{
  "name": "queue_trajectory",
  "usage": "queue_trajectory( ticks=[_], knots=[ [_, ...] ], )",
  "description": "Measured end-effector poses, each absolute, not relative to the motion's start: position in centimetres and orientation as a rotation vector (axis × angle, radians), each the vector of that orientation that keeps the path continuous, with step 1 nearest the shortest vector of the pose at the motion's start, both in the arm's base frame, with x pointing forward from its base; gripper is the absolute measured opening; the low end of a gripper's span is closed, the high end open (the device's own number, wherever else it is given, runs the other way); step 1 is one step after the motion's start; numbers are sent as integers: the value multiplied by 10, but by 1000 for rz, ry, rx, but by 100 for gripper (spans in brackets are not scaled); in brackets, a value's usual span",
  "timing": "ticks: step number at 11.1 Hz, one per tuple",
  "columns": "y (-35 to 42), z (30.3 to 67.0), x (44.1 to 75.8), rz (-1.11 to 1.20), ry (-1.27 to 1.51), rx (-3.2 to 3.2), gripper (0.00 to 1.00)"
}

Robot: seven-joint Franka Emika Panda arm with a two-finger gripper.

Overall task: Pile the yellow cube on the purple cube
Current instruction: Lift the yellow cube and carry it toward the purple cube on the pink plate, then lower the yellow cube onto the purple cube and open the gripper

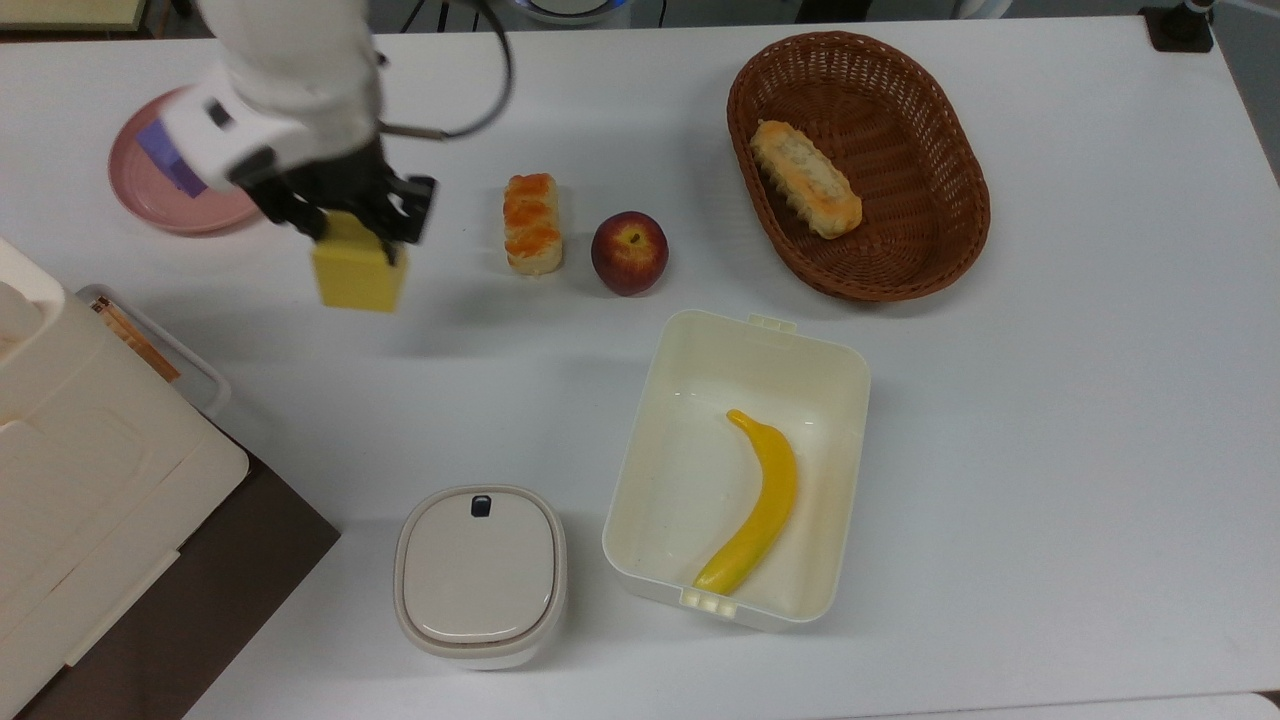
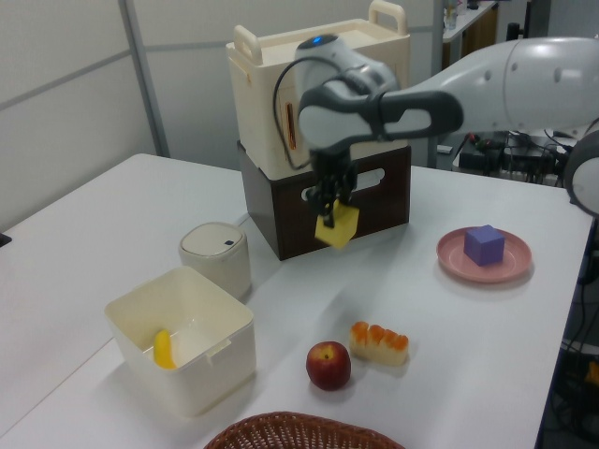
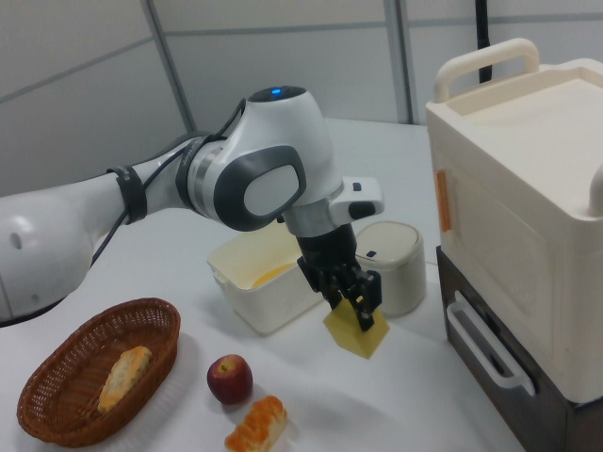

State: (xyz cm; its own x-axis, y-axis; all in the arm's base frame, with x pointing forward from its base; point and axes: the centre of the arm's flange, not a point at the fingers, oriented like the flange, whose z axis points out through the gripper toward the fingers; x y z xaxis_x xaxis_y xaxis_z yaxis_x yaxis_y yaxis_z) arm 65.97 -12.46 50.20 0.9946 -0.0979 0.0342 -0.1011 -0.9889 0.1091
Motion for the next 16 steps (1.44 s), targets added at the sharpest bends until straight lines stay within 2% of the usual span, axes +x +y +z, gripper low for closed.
queue_trajectory(
  ticks=[3,6,12,16],
  knots=[
    [-179,538,625,15,-61,3030,55],
    [-224,564,571,8,-19,3049,55],
    [-296,550,495,-73,-31,3090,55],
    [-329,506,494,-188,-87,3102,55]
  ],
)
